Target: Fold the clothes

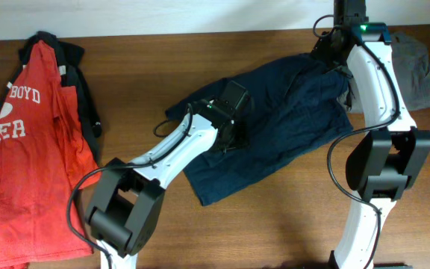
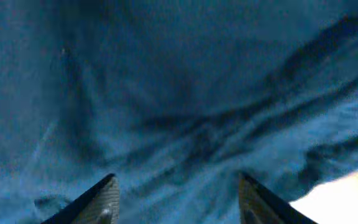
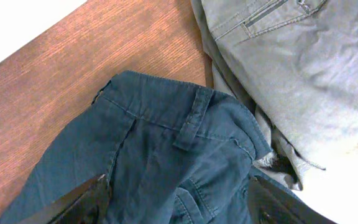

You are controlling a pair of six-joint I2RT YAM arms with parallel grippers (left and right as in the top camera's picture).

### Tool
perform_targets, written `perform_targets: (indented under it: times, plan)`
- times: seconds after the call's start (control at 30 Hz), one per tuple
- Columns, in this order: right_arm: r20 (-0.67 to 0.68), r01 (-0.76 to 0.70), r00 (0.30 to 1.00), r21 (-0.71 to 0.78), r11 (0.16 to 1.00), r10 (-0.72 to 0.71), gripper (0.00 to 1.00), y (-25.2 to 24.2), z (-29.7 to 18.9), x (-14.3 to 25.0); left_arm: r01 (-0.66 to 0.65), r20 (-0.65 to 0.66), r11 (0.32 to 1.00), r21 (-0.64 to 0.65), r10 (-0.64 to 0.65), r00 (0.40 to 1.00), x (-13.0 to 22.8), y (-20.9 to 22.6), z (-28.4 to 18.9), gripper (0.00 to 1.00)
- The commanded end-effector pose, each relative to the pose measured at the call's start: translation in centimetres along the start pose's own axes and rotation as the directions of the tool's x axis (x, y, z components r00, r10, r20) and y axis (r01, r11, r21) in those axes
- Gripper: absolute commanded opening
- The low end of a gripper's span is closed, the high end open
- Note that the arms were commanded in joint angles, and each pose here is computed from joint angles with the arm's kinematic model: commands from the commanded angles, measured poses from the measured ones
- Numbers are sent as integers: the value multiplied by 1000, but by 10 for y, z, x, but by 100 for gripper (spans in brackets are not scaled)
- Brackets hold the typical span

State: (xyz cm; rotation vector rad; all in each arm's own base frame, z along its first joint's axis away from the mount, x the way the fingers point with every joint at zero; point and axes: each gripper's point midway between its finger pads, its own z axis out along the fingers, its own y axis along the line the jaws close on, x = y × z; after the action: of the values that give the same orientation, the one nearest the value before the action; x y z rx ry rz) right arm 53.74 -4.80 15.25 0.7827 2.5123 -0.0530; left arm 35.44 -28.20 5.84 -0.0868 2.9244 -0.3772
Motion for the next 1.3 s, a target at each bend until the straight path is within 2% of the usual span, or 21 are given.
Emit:
perform_targets:
  times: [0.0, 0.1, 0.13, 0.2, 0.3, 0.37, 0.47, 0.5, 0.53, 0.67, 0.83, 0.9, 1.0, 1.13, 1.17, 1.2, 1.23, 1.27]
  plan:
    - [23, -25, 999, 24, 999, 24, 71, -7, 3, -8, -45, -23, 996, -79, 44, 999, 8, 13, 32, 52]
    - [28, -18, 999, 21, 1000, 17, 69, -6, 4, -10, -54, -32, 996, -73, 52, 998, 9, 13, 40, 39]
    - [31, -16, 999, 19, 1000, 16, 69, -6, 4, -11, -92, -35, 995, -47, 90, 995, 8, 8, 40, 37]
    - [35, -17, 999, 17, 1000, 16, 69, -5, 3, -11, -195, -34, 981, 16, 195, 980, 7, -5, 38, 37]
    - [35, -17, 999, 15, 1000, 16, 69, -5, 3, -12, -375, -6, 926, 48, 376, 927, 0, -15, 33, 44]
    - [32, -11, 999, 14, 1000, 11, 69, -5, 3, -11, -501, 1, 859, 106, 504, 864, 4, -25, 30, 47]
    - [9, 32, 999, 1, 999, -32, 69, -3, 4, -6, -661, 22, 716, 223, 674, 738, 18, -42, 25, 47]
    - [2, 33, 999, 6, 999, -33, 69, -4, 4, -4, -696, 23, 682, 225, 710, 703, 21, -43, 23, 47]
    - [-5, 35, 999, 9, 999, -35, 69, -5, 4, -3, -759, 9, 622, 193, 772, 636, 20, -37, 20, 47]
    - [-25, 36, 999, -1, 999, -36, 69, -4, 4, 2, -833, -69, 546, 84, 837, 542, 17, -10, 20, 47]
    - [-118, 41, 992, -54, 998, -47, 68, 8, 29, 24, -837, -107, 547, 30, 834, 541, 12, 2, 34, 48]
    - [-152, 40, 987, -67, 997, -50, 64, 10, 40, 32, -834, -114, 552, 25, 830, 546, 11, 4, 38, 48]
    - [-169, 41, 984, -68, 997, -52, 51, 11, 46, 37, -831, -122, 557, 12, 825, 551, 10, 7, 41, 47]
    - [-177, 46, 982, -64, 997, -57, 26, 9, 45, 39, -808, -135, 583, -80, 797, 589, -1, 17, 40, 27]
    - [-183, 50, 981, -61, 997, -60, 15, 8, 45, 40, -805, -136, 586, -94, 793, 594, -3, 19, 40, 19]
    - [-186, 50, 981, -61, 997, -60, 4, 8, 45, 41, -789, -135, 603, -118, 778, 614, -5, 21, 39, 7]
    - [-187, 50, 980, -60, 997, -61, 4, 7, 43, 41, -772, -133, 620, -138, 761, 635, -8, 23, 39, 1]
    - [-189, 56, 980, -63, 996, -67, 4, 7, 41, 41, -756, -131, 635, -159, 745, 654, -11, 26, 38, 1]
